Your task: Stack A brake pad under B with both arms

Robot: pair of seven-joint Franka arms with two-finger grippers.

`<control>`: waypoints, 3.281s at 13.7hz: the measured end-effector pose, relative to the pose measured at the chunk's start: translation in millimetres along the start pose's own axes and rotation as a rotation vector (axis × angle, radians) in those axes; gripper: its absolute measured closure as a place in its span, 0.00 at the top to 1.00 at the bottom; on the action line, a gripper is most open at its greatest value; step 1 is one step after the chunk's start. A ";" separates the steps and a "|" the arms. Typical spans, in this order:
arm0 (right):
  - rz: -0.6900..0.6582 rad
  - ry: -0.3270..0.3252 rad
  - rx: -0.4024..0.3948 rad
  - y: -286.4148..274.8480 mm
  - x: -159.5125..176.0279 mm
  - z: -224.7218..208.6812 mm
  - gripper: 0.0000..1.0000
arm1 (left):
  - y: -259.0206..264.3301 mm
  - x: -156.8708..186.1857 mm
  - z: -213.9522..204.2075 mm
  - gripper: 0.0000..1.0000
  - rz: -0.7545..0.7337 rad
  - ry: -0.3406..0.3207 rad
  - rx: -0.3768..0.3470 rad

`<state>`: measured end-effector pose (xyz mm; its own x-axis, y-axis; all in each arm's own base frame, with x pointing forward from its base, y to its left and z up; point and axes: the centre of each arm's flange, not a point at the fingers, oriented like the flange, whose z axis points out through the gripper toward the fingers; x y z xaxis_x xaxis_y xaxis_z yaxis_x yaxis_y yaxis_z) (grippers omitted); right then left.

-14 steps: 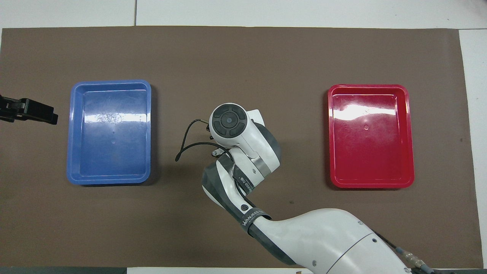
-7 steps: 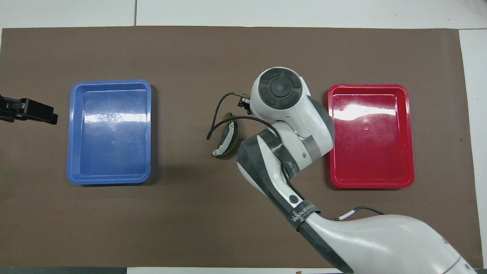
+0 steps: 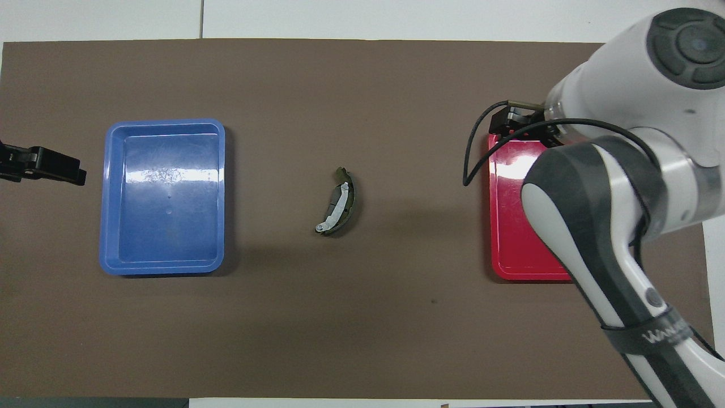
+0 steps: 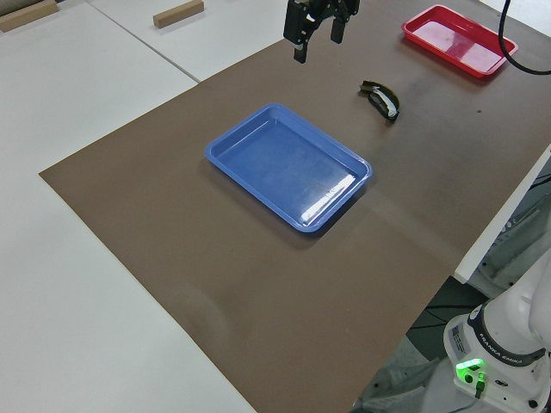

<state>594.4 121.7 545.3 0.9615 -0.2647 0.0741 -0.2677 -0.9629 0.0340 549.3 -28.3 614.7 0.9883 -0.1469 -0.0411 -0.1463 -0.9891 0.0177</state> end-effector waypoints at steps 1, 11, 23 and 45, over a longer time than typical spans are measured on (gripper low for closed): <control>-0.009 -0.006 -0.004 20.8 -0.5 -14.2 1.00 | 0.0 0.0 0.0 0.99 0.000 0.000 0.000; -0.071 -0.132 -0.028 157.5 -26.7 -82.0 1.00 | 0.0 0.0 0.0 0.99 0.000 0.000 0.000; -0.076 -0.117 0.006 146.3 -18.6 -85.7 1.00 | 0.0 0.0 0.0 0.99 0.000 0.000 0.000; -0.104 -0.117 0.006 138.4 -20.3 -86.1 1.00 | 0.0 0.0 0.0 0.99 0.000 0.000 0.000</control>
<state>532.5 -1.7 634.2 0.9848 -0.1672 -0.0466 -0.1660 -0.9857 0.0289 549.3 -28.3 614.7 0.9883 -0.1468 -0.0412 -0.1462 -0.9891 0.0176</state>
